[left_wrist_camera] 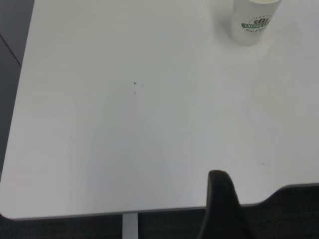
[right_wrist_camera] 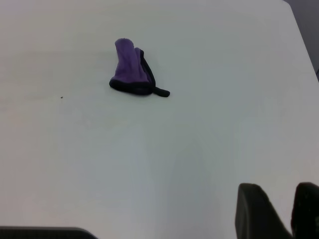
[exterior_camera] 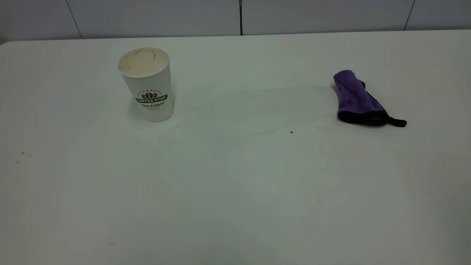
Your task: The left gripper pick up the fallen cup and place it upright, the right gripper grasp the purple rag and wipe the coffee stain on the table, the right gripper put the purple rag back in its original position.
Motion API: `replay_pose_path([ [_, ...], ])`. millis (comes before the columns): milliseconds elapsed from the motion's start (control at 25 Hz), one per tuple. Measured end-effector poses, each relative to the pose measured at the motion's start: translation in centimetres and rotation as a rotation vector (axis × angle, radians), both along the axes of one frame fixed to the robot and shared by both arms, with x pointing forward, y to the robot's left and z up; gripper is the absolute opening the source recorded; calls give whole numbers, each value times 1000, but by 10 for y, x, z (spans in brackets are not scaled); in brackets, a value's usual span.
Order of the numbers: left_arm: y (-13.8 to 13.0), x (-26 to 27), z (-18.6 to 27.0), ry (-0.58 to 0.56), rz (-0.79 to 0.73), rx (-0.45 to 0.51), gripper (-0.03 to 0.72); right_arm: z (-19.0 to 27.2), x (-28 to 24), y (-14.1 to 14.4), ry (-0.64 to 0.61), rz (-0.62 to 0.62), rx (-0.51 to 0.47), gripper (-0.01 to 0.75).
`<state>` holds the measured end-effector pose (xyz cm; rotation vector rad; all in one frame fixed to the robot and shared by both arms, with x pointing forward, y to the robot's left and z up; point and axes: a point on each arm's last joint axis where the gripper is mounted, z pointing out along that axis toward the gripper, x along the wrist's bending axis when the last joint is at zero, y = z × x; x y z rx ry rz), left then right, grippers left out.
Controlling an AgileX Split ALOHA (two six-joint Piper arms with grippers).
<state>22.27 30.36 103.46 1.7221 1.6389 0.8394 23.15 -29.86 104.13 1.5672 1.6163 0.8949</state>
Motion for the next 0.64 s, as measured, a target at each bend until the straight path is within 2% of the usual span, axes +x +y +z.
replay_pose_path([
  [640, 0, 0, 0, 0, 0, 0, 501, 0, 0, 0, 0, 0, 0, 230],
])
